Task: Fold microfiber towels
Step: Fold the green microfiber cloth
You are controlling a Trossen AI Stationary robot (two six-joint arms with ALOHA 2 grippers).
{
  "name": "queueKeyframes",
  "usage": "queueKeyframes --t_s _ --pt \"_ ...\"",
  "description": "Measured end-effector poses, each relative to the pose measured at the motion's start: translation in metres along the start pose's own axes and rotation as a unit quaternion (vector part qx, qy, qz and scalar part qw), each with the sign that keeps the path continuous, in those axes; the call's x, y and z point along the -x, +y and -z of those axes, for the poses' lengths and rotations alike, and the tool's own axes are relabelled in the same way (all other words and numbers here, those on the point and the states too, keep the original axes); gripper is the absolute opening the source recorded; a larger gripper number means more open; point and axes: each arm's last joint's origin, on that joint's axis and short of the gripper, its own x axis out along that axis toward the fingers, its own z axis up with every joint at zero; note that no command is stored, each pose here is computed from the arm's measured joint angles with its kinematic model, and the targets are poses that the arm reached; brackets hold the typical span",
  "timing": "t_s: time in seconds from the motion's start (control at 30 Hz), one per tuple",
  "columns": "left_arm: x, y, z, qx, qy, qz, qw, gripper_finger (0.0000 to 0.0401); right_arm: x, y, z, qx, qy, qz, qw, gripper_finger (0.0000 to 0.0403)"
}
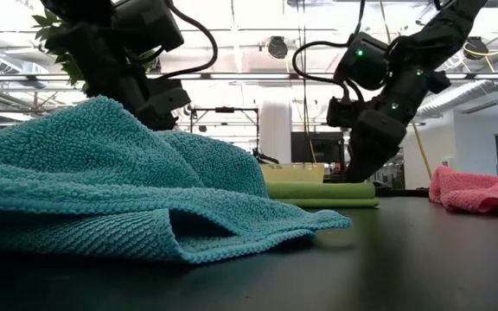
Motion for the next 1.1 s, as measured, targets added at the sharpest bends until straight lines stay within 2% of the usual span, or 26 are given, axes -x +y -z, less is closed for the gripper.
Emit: queueKeyframes --t_s 0.17,0.37,0.57,0.9,1.1 --pt "-0.003 -0.001 0.002 -0.001 0.01 0.004 1.0 0.0182 0.01 0.009 -0.008 -0.023 -0.019 -0.044 0.999 0.0018" --pt "-0.008 -0.001 0.004 -0.005 0.017 -0.001 1.0 0.0182 0.018 0.023 -0.01 -0.03 -0.033 -0.065 0.997 0.0018" --pt "-0.008 -0.001 0.004 -0.007 0.018 -0.003 1.0 0.0182 0.009 0.026 -0.005 -0.022 -0.019 -0.04 0.999 0.0018" --pt "-0.008 -0.001 0.004 -0.005 0.017 -0.003 1.0 0.0182 -0.01 0.023 0.004 -0.011 0.026 -0.028 0.999 0.0018" --pt "-0.01 0.0 0.005 -0.004 0.016 -0.012 1.0 0.0182 -0.01 0.023 0.004 -0.01 0.026 -0.028 0.999 0.0018"
